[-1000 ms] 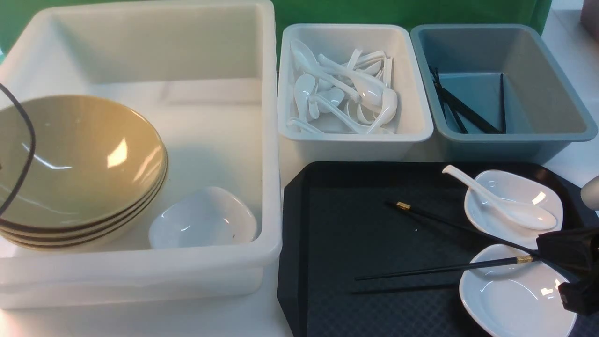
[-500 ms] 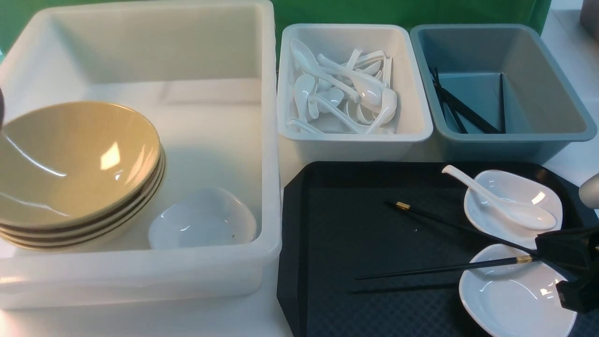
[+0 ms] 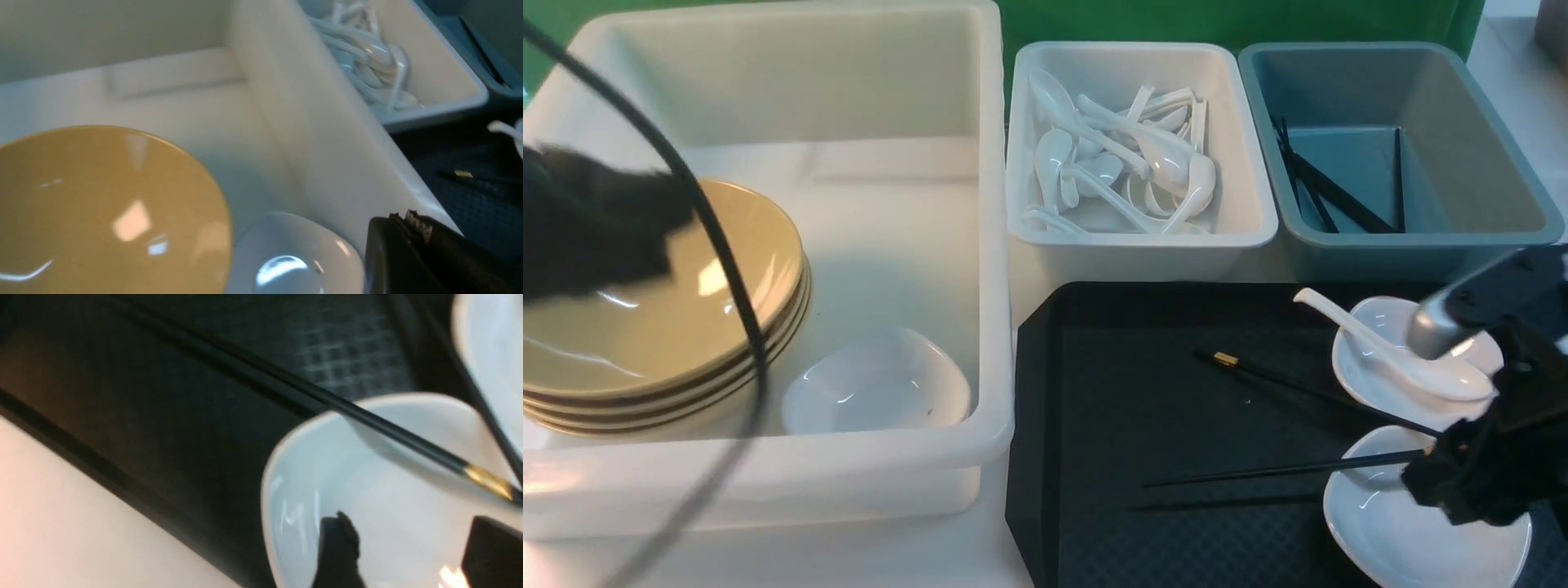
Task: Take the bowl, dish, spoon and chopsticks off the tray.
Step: Use the right arm to grab a chopstick
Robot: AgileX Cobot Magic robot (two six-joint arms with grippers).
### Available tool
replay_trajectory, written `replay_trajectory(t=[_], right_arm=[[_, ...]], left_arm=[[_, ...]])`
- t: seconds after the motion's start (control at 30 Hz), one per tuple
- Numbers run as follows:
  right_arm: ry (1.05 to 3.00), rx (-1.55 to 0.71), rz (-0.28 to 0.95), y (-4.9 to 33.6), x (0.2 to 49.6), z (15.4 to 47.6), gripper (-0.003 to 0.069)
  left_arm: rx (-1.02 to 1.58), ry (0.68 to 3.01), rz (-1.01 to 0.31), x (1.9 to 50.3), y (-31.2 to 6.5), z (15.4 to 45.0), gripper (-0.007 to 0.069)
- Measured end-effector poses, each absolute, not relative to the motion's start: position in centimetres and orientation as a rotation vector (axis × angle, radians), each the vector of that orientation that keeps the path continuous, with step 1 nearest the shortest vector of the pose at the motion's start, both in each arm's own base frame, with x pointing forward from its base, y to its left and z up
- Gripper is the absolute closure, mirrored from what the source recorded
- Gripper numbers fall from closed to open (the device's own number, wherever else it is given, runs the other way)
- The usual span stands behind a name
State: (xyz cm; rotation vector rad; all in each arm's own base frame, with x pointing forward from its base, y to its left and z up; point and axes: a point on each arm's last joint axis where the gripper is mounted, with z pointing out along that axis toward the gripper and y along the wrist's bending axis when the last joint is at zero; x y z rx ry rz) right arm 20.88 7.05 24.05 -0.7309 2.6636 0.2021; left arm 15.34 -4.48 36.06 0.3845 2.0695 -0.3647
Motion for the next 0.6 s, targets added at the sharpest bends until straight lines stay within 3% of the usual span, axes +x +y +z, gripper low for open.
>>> replay_trajectory(t=[0.2, 0.43, 0.6], right_arm=[[2.623, -1.024, 0.141, 10.9, 24.6, 23.3, 0.0164], [2.614, -1.234, 0.076, 13.7, 27.1, 21.6, 0.0167], [2.629, -1.355, 0.065, 14.4, 27.5, 19.8, 0.0218]], left_arm=[[0.671, 2.063, -0.375, 11.4, -5.9, 31.4, 0.0635], [0.697, 2.050, -0.352, 8.7, -5.3, 27.3, 0.0635], [0.649, 1.966, -0.320, 8.2, -4.8, 27.3, 0.0635]])
